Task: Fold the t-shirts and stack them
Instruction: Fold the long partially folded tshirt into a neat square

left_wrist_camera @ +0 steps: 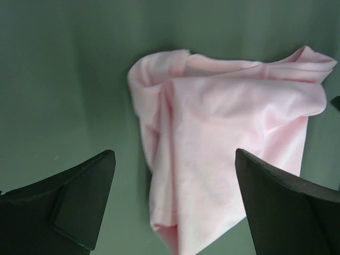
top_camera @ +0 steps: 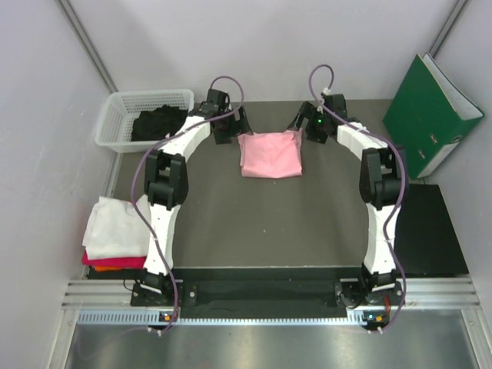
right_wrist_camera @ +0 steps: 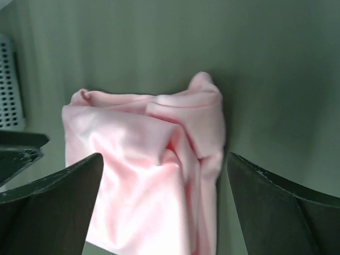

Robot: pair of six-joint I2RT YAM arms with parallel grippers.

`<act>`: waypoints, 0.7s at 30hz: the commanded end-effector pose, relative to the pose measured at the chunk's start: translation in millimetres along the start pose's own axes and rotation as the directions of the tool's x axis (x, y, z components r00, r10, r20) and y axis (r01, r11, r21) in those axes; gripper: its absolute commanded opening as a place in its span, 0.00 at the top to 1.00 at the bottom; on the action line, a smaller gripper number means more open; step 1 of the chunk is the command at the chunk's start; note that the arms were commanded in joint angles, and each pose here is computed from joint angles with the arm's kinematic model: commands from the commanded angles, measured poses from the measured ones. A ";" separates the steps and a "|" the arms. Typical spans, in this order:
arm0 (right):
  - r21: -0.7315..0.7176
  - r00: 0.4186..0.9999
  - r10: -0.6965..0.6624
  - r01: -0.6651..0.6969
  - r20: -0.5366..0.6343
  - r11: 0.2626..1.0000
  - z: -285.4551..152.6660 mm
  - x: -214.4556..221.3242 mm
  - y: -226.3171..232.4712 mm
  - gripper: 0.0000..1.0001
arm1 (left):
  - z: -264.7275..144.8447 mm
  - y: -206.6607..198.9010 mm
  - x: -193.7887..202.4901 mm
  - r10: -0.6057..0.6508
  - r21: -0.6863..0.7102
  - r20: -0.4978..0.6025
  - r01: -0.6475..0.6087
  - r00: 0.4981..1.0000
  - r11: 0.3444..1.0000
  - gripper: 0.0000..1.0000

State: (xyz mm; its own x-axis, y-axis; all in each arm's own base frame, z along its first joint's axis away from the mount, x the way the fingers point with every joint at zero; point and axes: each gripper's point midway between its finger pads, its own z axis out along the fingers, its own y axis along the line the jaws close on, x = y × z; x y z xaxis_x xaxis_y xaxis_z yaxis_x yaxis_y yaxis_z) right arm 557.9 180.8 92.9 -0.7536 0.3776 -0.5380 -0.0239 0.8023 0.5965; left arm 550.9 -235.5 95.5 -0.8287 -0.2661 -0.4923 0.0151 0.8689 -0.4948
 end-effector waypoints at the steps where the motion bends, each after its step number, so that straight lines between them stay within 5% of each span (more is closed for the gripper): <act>1: 0.057 0.974 -0.072 0.061 0.215 0.997 -52.4 -56.4 29.9 0.00 | -52.4 -9.7 -20.1 0.022 0.035 0.069 -0.024 0.997 0.999 0.02; 10: 0.001 0.998 -0.003 0.003 0.056 1.000 -75.7 13.3 36.5 0.00 | -60.6 7.3 39.4 -0.031 0.049 -0.111 0.037 0.993 0.998 0.02; 16: 0.096 0.948 -0.308 0.315 -0.082 0.944 -95.4 63.2 84.3 0.01 | -103.0 41.5 62.5 0.064 -0.128 -0.183 -0.088 0.981 0.988 0.02; 21: 0.097 0.854 -0.495 0.513 -0.162 0.853 -103.6 112.0 122.6 0.00 | -165.9 101.7 69.9 0.142 -0.452 -0.167 -0.203 0.976 0.868 0.01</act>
State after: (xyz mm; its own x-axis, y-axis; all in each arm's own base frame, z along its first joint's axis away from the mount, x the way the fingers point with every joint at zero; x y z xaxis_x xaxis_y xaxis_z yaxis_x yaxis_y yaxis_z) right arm 430.3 262.1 139.2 -0.7940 0.0114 -0.6078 -0.2376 0.9144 0.3276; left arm 439.9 -162.6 84.8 -0.9280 -0.1476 -0.3422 -0.0453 0.9561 -0.2896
